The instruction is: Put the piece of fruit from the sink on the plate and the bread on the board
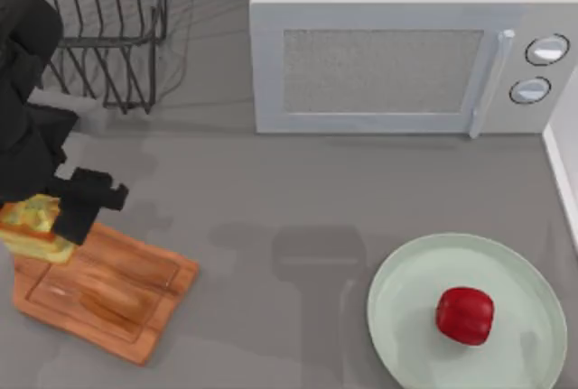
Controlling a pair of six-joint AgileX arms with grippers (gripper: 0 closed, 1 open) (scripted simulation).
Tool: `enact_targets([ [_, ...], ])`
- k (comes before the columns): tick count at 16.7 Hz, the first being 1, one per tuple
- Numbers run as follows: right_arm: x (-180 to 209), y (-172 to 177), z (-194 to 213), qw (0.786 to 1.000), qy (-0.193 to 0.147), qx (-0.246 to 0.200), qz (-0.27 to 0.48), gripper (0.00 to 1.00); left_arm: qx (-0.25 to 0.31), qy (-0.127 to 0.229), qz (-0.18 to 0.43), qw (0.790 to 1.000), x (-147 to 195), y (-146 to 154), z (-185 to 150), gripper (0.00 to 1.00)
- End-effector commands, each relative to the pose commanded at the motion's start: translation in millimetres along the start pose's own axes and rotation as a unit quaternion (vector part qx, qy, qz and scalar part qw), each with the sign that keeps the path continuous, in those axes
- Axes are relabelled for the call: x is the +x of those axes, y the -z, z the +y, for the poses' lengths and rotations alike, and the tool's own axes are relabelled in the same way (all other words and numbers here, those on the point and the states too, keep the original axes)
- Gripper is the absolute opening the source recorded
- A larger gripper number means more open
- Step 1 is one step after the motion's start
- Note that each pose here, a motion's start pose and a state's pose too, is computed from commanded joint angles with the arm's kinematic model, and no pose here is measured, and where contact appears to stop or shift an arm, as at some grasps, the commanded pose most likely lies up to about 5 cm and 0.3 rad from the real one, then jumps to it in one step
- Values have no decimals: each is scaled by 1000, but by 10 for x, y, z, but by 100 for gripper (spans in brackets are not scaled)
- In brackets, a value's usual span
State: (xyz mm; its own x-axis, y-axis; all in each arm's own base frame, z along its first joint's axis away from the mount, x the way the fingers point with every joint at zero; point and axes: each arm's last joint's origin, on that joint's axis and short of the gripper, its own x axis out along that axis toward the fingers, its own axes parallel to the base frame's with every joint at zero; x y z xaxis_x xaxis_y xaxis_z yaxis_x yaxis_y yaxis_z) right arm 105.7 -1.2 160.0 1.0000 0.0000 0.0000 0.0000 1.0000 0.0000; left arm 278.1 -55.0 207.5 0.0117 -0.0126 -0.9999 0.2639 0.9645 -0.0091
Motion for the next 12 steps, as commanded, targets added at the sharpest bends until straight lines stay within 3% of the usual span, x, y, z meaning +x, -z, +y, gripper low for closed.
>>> enact_targets([
  [5, 0, 0, 0, 1000, 0, 0, 0, 100, -110, -1, -2, 994, 202, -41, -104, 0],
  [12, 0, 0, 0, 1000, 0, 0, 0, 100, -126, -1, -5, 992, 221, -41, -107, 0],
])
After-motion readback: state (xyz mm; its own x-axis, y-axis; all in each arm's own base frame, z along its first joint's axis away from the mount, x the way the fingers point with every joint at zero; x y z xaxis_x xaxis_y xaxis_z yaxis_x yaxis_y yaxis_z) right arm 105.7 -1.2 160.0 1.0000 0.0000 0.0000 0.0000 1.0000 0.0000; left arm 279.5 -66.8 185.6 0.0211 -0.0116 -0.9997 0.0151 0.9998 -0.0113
